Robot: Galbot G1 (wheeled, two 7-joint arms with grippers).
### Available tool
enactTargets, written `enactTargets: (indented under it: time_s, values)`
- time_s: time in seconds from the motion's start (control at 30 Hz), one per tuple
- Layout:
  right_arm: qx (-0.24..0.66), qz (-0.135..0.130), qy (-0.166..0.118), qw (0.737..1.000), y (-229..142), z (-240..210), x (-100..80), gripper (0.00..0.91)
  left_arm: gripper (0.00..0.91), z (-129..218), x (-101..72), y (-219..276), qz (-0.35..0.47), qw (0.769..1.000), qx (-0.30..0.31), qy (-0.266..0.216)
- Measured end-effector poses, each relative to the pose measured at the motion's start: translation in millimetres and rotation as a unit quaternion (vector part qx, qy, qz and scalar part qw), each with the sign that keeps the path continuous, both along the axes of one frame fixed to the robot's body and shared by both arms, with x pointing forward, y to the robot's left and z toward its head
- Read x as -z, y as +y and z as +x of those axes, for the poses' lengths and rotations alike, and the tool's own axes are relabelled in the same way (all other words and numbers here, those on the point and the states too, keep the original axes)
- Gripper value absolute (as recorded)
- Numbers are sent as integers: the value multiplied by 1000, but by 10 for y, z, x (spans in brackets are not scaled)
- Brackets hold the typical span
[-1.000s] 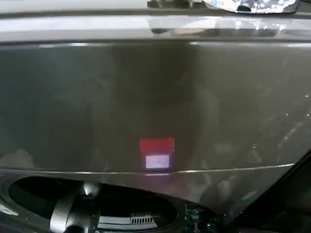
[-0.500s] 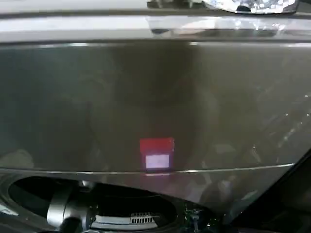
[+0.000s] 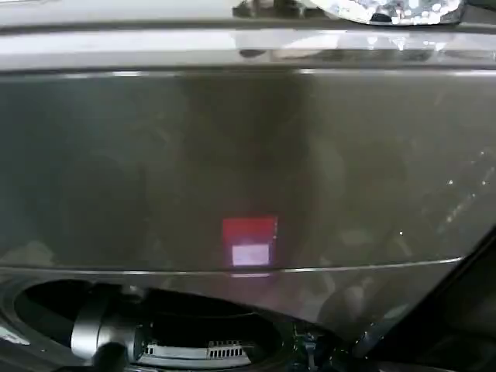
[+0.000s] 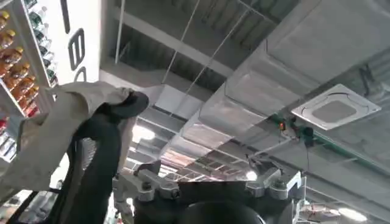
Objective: Grasp the clothes from the dryer.
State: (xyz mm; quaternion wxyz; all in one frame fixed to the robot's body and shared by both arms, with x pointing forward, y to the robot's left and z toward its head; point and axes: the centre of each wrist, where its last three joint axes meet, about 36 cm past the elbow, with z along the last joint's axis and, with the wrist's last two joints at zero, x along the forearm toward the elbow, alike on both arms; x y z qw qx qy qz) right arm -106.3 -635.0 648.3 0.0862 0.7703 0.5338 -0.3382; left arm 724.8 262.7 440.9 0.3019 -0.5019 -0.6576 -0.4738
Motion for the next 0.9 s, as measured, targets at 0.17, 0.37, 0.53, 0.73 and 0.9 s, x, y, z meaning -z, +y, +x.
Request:
enactTargets:
  time_s: [0.17,0.37,0.53,0.73,0.9]
  values:
    - [-1,1,-1,1000,-20,0,8,907,0,-14,34,-6,-14,1000,4,3]
    - [-1,1,-1,1000,-35,0,8,907,0,-19,61,-25,-26,1000,6,5]
    - [-1,1,-1,1000,-35,2,9,907,0,-19,66,-38,-32,999,6,2]
    - [-1,2,-1,1000,-36,-3,14,907,0,-34,75,-64,-38,999,5,-5]
    - [-1,2,0,1000,-36,-2,16,907,0,-65,83,-91,-51,999,-5,-17]
